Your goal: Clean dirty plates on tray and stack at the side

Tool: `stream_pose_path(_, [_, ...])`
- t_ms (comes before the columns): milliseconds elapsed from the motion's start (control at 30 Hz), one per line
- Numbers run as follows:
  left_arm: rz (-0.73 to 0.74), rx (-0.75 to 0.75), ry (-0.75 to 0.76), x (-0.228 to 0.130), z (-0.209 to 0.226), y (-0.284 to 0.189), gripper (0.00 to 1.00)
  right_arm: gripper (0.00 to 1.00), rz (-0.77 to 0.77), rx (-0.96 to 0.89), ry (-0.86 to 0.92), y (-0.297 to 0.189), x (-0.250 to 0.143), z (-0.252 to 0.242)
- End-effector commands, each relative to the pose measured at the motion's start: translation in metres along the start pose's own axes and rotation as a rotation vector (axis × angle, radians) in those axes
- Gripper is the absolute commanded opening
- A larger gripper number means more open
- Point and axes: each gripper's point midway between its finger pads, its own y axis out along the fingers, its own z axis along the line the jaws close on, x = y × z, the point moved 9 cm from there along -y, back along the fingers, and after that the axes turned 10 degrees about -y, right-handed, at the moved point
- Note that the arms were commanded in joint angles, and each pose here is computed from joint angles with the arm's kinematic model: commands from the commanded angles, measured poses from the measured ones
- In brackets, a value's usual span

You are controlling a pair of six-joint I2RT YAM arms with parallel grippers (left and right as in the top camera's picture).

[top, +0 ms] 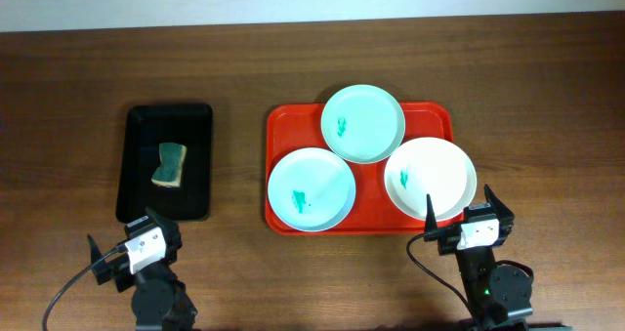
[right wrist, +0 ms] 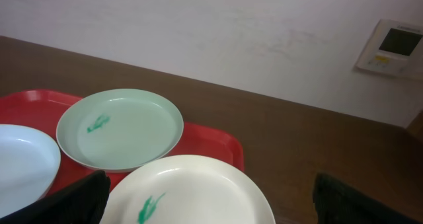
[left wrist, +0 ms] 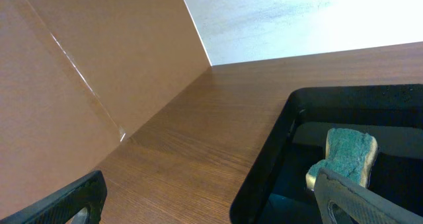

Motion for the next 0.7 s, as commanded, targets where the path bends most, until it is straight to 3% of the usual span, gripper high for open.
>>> stream_pose_path(0, [0.012, 0.01, 0.025, -0.003, 0.0, 0.0, 0.99, 0.98, 0.017, -0.022, 0.0, 0.0, -0.003, -0.001])
stream_pose_path(467, [0.003, -0.023, 0.018, -0.002, -0.003, 0.0, 0.99, 0.98, 0.017, -0.022, 0.0, 0.0, -0.003, -0.001])
stream_pose_path(567, [-0.015, -0.181, -0.028, 0.0, -0.015, -0.001, 0.99, 0.99, 0.017, -0.022, 0.0, 0.0, -0.003, -0.001])
stream_pose_path(633, [-0.02, -0.374, -0.115, 0.002, -0.03, -0.005, 0.99, 0.98, 0.017, -0.022, 0.0, 0.0, -0.003, -0.001])
stream_pose_path(667, [-0.008, -0.563, -0.18, 0.003, -0.044, -0.012, 0.99, 0.98, 0.017, -0.022, 0.0, 0.0, -0.003, -0.001])
